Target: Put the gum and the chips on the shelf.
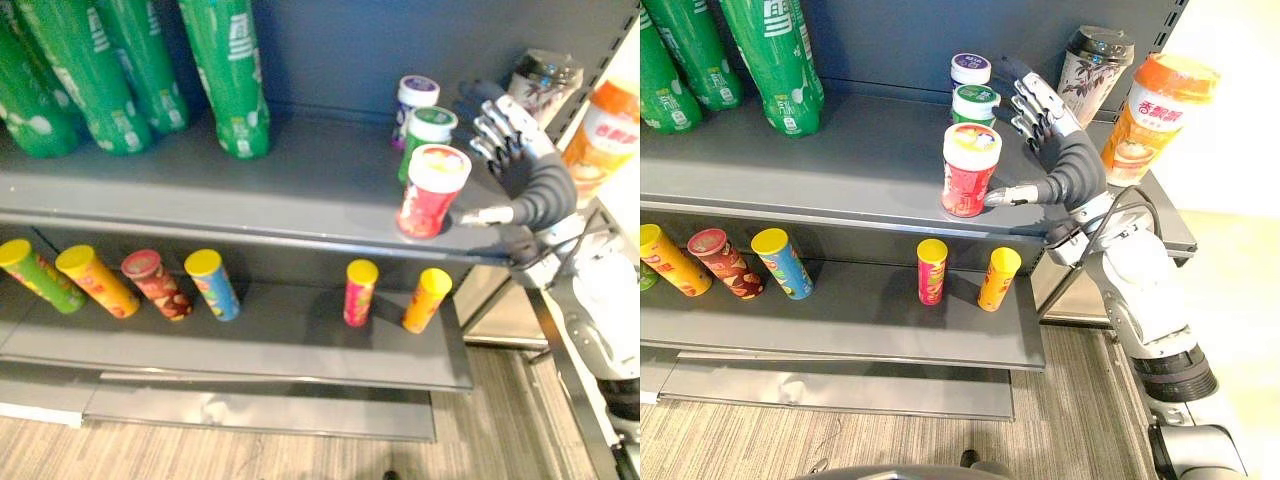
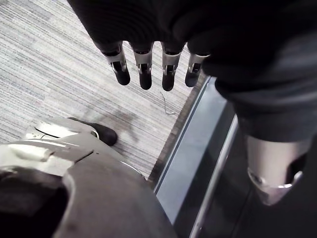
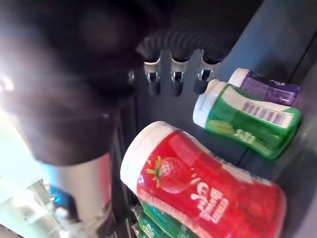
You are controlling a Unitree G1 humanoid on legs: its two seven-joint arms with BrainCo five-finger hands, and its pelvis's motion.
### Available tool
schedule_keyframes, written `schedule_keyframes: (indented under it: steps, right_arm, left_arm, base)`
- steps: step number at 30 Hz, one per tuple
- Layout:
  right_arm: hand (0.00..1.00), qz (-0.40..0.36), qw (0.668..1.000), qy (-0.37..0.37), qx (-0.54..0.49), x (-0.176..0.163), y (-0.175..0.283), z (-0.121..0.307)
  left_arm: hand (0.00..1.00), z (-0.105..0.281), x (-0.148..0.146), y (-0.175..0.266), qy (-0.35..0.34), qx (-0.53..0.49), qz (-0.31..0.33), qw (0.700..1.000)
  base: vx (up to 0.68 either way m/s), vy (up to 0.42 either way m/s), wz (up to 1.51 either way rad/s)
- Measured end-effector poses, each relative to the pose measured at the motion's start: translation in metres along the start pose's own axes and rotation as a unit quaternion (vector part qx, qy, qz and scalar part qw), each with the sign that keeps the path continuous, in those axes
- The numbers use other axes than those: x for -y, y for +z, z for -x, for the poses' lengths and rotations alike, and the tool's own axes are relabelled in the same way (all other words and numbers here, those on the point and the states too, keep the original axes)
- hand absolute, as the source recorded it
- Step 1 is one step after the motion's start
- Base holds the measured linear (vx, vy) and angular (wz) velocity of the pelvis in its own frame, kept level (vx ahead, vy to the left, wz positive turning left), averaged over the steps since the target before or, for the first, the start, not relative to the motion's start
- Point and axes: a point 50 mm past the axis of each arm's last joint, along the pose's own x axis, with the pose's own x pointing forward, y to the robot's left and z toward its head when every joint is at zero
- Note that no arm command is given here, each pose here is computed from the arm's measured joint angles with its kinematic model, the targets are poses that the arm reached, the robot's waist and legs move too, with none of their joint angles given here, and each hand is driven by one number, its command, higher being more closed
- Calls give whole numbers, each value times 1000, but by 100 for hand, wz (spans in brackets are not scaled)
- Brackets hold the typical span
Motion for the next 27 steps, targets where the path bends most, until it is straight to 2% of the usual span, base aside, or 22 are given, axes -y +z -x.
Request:
schedule_keyframes:
  steps: [5,11,14,16,21,27]
  right_arm:
    - [0,15,999,-12,35,10,15,-10]
    - [0,82,983,-90,138,55,67,-19]
    - [0,95,963,-151,202,84,99,-17]
    - [0,97,956,-166,220,91,109,-14]
    - [0,114,910,-230,325,114,153,5]
    - [0,131,876,-313,343,136,161,34]
  left_arm:
    - [0,0,-1,-1,2,-1,3,1000]
    - [0,2,-3,-5,6,-2,14,1000]
    - [0,2,-2,-4,7,0,14,1000]
    - [0,2,-2,-4,8,0,14,1000]
    - [0,2,-1,-3,7,2,14,1000]
    - [0,2,1,-6,13,-1,16,1000]
  base:
    - [0,0,0]
    - [0,0,-1]
    - [1,1,-7]
    - [9,7,-9]
    - [7,4,-3]
    - [0,0,0]
